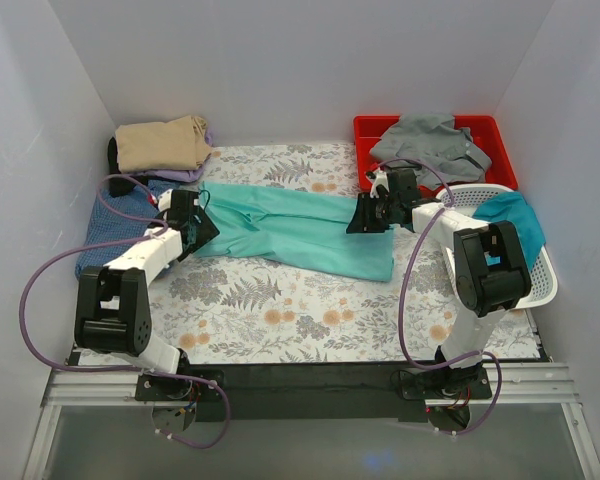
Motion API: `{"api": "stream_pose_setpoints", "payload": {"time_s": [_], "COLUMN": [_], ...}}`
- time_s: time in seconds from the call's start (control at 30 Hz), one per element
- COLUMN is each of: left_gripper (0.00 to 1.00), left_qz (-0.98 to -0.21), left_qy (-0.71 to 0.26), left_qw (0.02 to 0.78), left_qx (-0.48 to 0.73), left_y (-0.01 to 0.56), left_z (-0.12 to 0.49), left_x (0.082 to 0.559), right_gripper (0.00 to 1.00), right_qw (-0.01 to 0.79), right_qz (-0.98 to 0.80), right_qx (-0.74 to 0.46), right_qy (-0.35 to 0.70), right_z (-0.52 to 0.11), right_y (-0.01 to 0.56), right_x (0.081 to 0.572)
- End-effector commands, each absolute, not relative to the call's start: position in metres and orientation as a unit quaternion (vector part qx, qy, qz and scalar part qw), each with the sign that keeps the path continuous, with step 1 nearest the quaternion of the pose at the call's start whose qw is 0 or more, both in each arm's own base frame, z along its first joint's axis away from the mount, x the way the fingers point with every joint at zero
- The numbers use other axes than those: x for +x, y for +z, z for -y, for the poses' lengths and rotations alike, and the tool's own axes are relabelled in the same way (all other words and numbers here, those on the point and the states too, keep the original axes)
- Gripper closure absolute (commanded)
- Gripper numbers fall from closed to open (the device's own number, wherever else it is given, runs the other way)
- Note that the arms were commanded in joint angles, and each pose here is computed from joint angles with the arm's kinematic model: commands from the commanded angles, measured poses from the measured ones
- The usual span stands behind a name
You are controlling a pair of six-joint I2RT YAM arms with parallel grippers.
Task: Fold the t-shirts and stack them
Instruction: Fold the tshirt
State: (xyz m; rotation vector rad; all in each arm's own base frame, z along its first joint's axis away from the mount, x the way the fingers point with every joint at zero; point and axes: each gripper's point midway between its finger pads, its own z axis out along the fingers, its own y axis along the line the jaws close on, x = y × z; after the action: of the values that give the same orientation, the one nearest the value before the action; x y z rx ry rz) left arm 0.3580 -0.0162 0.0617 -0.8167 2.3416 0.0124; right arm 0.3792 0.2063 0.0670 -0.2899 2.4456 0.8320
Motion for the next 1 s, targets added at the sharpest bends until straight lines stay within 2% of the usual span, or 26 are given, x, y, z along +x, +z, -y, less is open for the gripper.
{"api": "stream_pose_setpoints", "payload": {"time_s": [0.0, 0.07, 0.27, 0.33, 0.4, 0.43, 0.47, 0.57, 0.97], "left_gripper": [0.30, 0.34, 0.61, 0.80, 0.82, 0.86, 0.96, 1.00, 1.00], "left_qz": [-0.880, -0.879, -0.877, -0.880, -0.881, -0.881, -0.880, -0.880, -0.886], "left_qy": [-0.002, -0.002, -0.016, -0.019, -0.021, -0.021, -0.021, -0.018, 0.052], "left_qw": [0.361, 0.364, 0.365, 0.360, 0.359, 0.358, 0.359, 0.365, 0.401], "left_qx": [-0.307, -0.307, -0.311, -0.310, -0.309, -0.309, -0.310, -0.304, -0.226], "left_y": [0.065, 0.065, 0.061, 0.056, 0.053, 0.053, 0.053, 0.057, 0.106], "left_z": [0.015, 0.014, 0.018, 0.020, 0.020, 0.021, 0.020, 0.019, -0.001], "left_x": [0.374, 0.375, 0.370, 0.367, 0.367, 0.367, 0.367, 0.370, 0.394], "right_gripper": [0.58, 0.59, 0.61, 0.62, 0.63, 0.63, 0.64, 0.67, 0.74], "right_qw": [0.278, 0.274, 0.267, 0.262, 0.252, 0.251, 0.249, 0.243, 0.193], "right_qz": [-0.898, -0.899, -0.898, -0.898, -0.901, -0.901, -0.903, -0.907, -0.958], "right_qx": [-0.120, -0.120, -0.123, -0.126, -0.130, -0.132, -0.133, -0.134, -0.096], "right_qy": [0.319, 0.319, 0.327, 0.329, 0.329, 0.327, 0.325, 0.315, 0.188], "right_z": [-0.213, -0.213, -0.215, -0.218, -0.220, -0.220, -0.220, -0.218, -0.171], "right_y": [0.070, 0.068, 0.068, 0.065, 0.059, 0.058, 0.055, 0.048, -0.013], "right_x": [0.382, 0.379, 0.368, 0.363, 0.353, 0.351, 0.349, 0.342, 0.316]}}
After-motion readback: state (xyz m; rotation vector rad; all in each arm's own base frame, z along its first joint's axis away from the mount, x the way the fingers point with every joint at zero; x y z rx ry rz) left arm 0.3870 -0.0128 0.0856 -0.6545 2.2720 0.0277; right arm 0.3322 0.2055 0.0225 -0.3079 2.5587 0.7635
